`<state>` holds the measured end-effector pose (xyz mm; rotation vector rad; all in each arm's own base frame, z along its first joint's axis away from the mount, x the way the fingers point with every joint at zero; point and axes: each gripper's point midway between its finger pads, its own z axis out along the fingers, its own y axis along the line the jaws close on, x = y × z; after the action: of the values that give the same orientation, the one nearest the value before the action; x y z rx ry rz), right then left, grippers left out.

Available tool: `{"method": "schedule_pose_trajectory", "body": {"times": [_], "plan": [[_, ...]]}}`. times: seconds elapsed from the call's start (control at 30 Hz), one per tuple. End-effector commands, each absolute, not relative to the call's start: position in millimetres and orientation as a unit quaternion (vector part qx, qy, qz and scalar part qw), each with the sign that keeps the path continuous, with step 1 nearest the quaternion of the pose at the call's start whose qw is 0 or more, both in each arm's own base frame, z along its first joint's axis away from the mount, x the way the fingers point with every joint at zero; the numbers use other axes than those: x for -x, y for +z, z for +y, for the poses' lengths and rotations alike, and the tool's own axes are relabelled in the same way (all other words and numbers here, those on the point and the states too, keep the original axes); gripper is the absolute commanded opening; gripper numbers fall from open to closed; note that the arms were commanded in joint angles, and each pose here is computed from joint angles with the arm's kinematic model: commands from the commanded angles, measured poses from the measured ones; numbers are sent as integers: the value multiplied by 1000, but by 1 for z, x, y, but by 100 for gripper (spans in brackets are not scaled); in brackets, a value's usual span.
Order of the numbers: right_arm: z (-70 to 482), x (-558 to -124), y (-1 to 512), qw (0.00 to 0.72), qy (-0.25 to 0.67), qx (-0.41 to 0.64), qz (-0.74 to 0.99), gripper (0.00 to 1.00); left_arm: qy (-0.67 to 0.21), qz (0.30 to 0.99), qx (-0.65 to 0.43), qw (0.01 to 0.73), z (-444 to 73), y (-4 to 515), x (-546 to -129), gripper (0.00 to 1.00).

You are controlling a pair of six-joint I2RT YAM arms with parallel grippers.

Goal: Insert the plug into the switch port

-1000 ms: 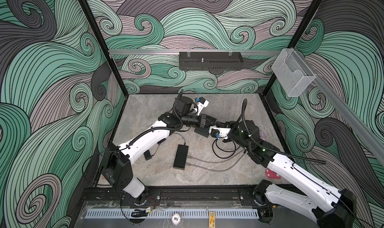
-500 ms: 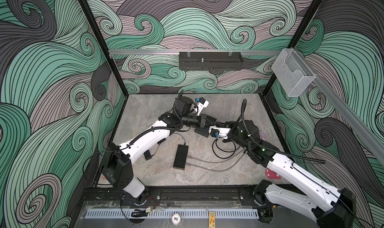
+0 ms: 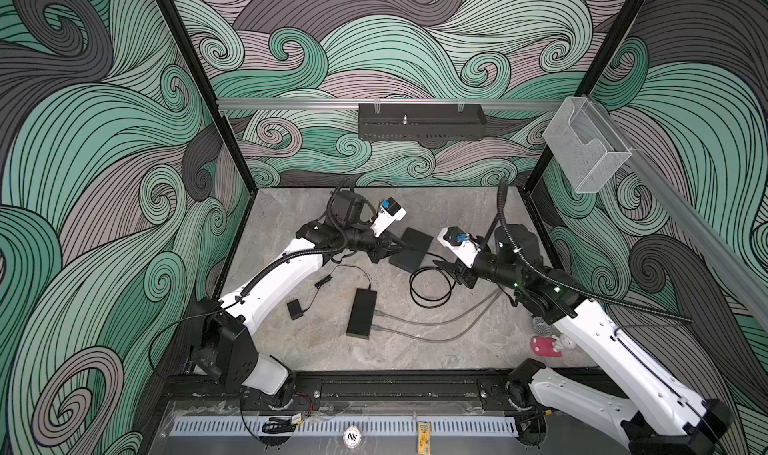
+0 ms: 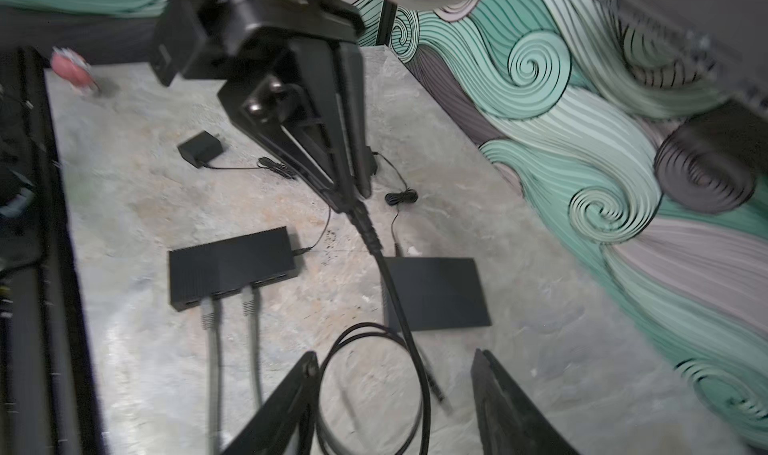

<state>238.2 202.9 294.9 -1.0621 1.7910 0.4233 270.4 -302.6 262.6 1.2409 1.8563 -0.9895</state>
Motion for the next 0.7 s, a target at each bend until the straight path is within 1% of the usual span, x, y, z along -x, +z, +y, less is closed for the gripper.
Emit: {"method": "schedule_pose_trajectory", "body": {"times": [0.0, 0.07, 0.13, 0.2, 0.27, 0.37, 0.47, 0.67], "plan": [[210, -192, 279, 393, 315, 385, 773, 64, -363, 565, -628, 393, -296, 264, -222, 0], [218, -178, 274, 374, 354, 400, 758, 63, -371, 532, -647, 401, -293, 262, -208, 0], [227, -171, 265, 356, 385, 412, 745, 59, -378, 507, -661, 403, -291, 262, -197, 0], [236, -166, 256, 341, 398, 431, 734, 49, -373, 483, -679, 407, -290, 259, -187, 0], [244, -163, 246, 334, 387, 459, 727, 40, -366, 473, -685, 415, -290, 260, -183, 0], [254, -169, 234, 340, 346, 486, 726, 36, -368, 465, -688, 418, -290, 263, -177, 0], [258, -177, 235, 362, 322, 495, 721, 32, -376, 465, -686, 415, -292, 265, -175, 0], [268, -174, 240, 392, 298, 531, 689, 30, -393, 474, -677, 404, -296, 268, -177, 0]]}}
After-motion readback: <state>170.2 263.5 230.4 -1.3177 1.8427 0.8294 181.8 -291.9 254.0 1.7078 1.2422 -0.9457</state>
